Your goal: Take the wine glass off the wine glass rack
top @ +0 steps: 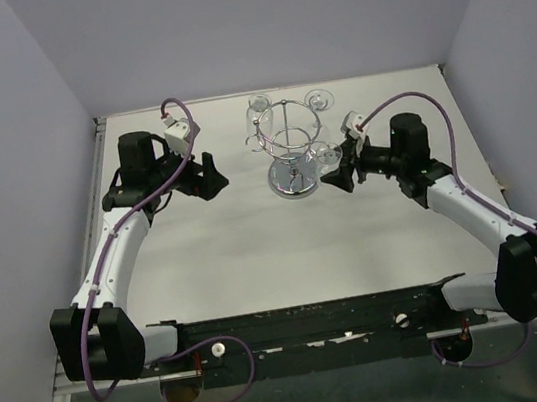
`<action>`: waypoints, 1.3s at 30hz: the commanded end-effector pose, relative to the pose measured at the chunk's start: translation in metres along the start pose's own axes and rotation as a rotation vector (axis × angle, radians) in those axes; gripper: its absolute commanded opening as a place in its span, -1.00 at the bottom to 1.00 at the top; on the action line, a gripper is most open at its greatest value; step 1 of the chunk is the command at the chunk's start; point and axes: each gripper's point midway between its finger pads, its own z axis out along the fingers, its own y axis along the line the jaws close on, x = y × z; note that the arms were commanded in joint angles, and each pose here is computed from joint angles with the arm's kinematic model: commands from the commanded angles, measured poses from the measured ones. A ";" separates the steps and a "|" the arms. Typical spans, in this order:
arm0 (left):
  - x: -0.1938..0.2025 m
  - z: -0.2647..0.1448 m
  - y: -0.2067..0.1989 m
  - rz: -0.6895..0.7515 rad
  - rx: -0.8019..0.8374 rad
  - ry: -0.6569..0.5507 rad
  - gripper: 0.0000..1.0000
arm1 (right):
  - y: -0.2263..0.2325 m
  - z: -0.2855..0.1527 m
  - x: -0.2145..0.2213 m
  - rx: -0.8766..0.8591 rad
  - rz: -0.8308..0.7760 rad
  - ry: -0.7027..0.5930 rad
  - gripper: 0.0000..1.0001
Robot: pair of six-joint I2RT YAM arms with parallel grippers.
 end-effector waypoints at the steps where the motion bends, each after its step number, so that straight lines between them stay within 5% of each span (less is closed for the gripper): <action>1: 0.000 0.001 -0.004 0.015 0.017 -0.020 0.98 | 0.005 -0.008 -0.020 -0.008 -0.045 -0.041 -0.07; 9: 0.003 -0.004 -0.004 0.012 -0.005 -0.014 0.97 | 0.016 -0.018 -0.017 -0.019 -0.041 -0.017 -0.14; 17: -0.012 -0.035 0.001 0.300 -0.120 -0.043 0.97 | 0.043 -0.037 0.006 -0.050 0.039 0.064 -0.25; 24: 0.045 -0.038 -0.036 0.544 0.046 0.109 0.82 | 0.062 -0.042 0.013 -0.118 0.165 0.118 -0.74; 30: 0.084 -0.035 -0.083 0.762 0.224 0.085 0.88 | 0.069 -0.034 0.022 -0.164 0.331 0.161 -0.99; 39: 0.097 -0.012 -0.128 0.804 0.268 -0.014 0.84 | 0.100 -0.037 0.024 -0.341 0.546 0.218 -0.99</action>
